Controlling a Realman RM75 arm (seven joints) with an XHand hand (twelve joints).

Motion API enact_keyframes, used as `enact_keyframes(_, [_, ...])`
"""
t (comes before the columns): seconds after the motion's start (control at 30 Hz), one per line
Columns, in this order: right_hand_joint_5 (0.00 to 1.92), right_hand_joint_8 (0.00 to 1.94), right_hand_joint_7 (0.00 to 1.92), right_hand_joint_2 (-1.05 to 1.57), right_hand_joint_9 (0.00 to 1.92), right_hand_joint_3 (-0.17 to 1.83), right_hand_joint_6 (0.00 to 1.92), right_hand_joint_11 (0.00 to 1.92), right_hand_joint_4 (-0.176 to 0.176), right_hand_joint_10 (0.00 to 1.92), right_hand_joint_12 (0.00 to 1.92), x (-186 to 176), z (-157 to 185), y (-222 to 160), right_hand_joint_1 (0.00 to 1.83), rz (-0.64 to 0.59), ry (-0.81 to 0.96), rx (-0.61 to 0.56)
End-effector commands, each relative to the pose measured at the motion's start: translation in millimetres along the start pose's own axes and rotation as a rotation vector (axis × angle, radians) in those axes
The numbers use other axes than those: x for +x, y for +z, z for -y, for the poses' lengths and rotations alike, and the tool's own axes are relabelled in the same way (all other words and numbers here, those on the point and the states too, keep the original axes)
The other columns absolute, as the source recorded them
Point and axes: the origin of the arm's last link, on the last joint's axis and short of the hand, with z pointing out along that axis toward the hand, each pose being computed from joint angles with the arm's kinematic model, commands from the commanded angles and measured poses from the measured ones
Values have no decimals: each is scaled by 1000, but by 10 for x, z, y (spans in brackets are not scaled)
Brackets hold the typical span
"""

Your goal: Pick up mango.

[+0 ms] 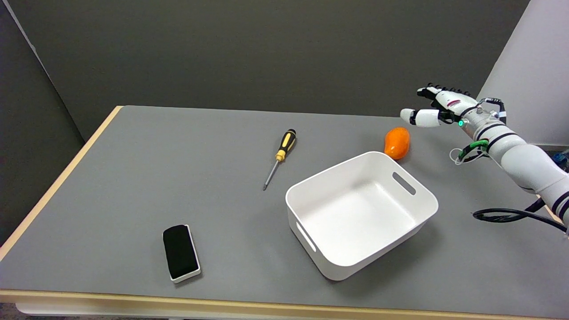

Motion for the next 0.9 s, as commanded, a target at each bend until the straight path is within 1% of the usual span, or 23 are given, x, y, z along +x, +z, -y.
enact_keyframes(0.03, [130, 329, 177, 631, 188, 774, 337, 249, -7, 965, 1536, -123, 45, 142, 267, 23, -21, -20])
enact_keyframes(0.27, [129, 340, 191, 624, 226, 774, 338, 292, -12, 1003, 1587, -359, 93, 224, 290, 72, -11, -40])
enact_keyframes(0.4, [129, 346, 200, 623, 238, 774, 338, 310, -17, 1020, 1609, -438, 135, 234, 292, 87, -41, -37])
enact_keyframes(0.57, [132, 354, 210, 626, 252, 764, 342, 331, -28, 1039, 1633, -502, 138, 211, 293, 89, -52, -42])
enact_keyframes(0.9, [136, 374, 220, 627, 275, 756, 347, 380, -49, 1086, 1690, -625, 258, 128, 295, 82, -47, -19])
